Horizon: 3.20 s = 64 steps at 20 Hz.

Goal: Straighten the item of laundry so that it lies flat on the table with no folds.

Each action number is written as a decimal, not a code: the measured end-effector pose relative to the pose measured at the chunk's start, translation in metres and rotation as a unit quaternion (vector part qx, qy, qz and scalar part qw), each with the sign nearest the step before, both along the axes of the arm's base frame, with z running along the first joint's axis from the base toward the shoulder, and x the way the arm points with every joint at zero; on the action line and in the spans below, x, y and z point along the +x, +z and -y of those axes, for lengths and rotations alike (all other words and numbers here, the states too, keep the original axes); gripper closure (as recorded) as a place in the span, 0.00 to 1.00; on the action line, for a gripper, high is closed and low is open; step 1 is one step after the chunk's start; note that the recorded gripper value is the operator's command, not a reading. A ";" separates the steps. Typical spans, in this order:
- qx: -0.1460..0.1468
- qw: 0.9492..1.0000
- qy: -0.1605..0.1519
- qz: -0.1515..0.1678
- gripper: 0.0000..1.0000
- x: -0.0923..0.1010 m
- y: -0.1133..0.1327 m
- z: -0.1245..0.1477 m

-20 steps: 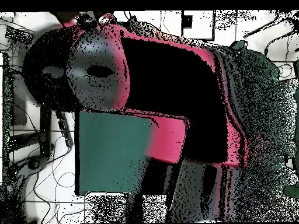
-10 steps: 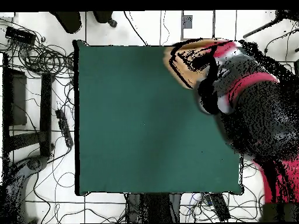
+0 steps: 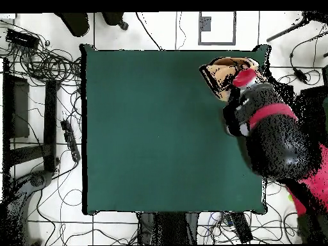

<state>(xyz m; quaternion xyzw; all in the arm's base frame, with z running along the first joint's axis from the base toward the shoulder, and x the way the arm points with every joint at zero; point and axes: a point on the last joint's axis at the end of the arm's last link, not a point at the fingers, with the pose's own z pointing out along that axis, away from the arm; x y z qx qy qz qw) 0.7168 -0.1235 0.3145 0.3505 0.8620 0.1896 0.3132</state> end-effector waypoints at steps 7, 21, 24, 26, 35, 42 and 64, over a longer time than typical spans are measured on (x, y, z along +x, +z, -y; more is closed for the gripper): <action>-0.105 0.982 0.155 -0.034 1.00 -0.020 -0.028 -0.122; -0.137 0.971 0.176 -0.083 1.00 -0.008 -0.002 -0.067; -0.153 0.972 0.164 -0.076 1.00 -0.009 -0.007 -0.045; -0.187 0.964 0.171 -0.081 1.00 -0.013 -0.013 -0.041; -0.404 0.851 0.294 -0.163 1.00 -0.027 -0.031 -0.129; -0.484 0.780 0.320 -0.234 1.00 -0.025 -0.018 -0.203; -0.618 0.648 0.244 -0.373 1.00 0.011 -0.053 -0.248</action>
